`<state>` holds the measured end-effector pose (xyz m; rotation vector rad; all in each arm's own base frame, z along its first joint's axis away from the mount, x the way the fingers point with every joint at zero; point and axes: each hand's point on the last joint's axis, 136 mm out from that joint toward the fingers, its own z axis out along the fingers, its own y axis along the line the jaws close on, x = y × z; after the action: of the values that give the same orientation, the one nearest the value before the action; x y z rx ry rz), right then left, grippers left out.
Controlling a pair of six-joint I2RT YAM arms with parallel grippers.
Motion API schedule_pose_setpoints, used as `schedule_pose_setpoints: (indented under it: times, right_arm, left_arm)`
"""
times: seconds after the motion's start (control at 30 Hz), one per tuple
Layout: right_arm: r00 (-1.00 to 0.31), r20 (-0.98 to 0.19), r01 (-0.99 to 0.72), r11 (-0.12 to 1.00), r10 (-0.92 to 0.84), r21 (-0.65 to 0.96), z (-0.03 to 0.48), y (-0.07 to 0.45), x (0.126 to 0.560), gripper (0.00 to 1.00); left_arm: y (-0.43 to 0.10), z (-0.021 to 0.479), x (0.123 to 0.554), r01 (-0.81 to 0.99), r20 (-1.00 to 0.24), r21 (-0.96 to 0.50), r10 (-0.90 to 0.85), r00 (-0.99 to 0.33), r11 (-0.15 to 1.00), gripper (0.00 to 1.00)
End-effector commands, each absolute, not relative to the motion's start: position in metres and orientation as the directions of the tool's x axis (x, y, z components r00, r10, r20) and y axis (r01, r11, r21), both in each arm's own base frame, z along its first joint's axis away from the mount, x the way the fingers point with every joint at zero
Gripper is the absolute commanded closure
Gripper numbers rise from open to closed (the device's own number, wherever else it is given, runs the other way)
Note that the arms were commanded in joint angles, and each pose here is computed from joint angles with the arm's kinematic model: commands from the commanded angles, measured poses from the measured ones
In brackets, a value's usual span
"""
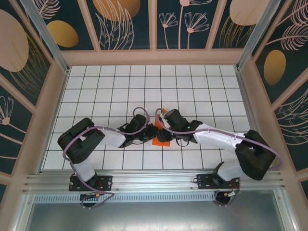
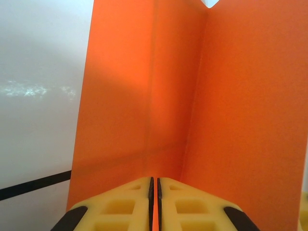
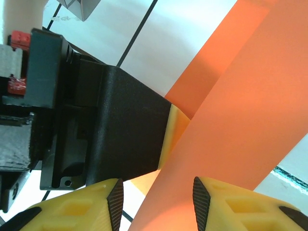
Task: Fold a paper plane with a square sheet of paper (pick it up from the middle)
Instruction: Fold the triangle a second time at the center of the table.
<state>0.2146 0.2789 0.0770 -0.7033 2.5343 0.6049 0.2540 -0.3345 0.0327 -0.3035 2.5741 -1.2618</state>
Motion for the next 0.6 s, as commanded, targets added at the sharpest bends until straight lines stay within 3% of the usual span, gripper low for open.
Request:
schedule_pose_setpoints:
  times: [0.0, 0.27, 0.57]
  right_arm:
    - [-0.748, -0.516, -0.603, 0.752, -0.417, 0.266, 0.083, 0.283, 0.205, 0.53]
    - [-0.723, -0.552, -0.638, 0.709, -0.415, 0.302, 0.089, 0.291, 0.189, 0.48]
    - [-0.723, -0.550, -0.624, 0.738, -0.418, 0.259, 0.081, 0.278, 0.190, 0.54]
  left_arm:
    - [-0.348, 0.049, 0.260, -0.049, -0.140, -0.834, -0.297, -0.945, 0.549, 0.85]
    - [-0.348, 0.050, 0.260, -0.049, -0.137, -0.839, -0.298, -0.945, 0.542, 0.85]
    - [-0.349, 0.052, 0.260, -0.052, -0.131, -0.847, -0.301, -0.944, 0.530, 0.85]
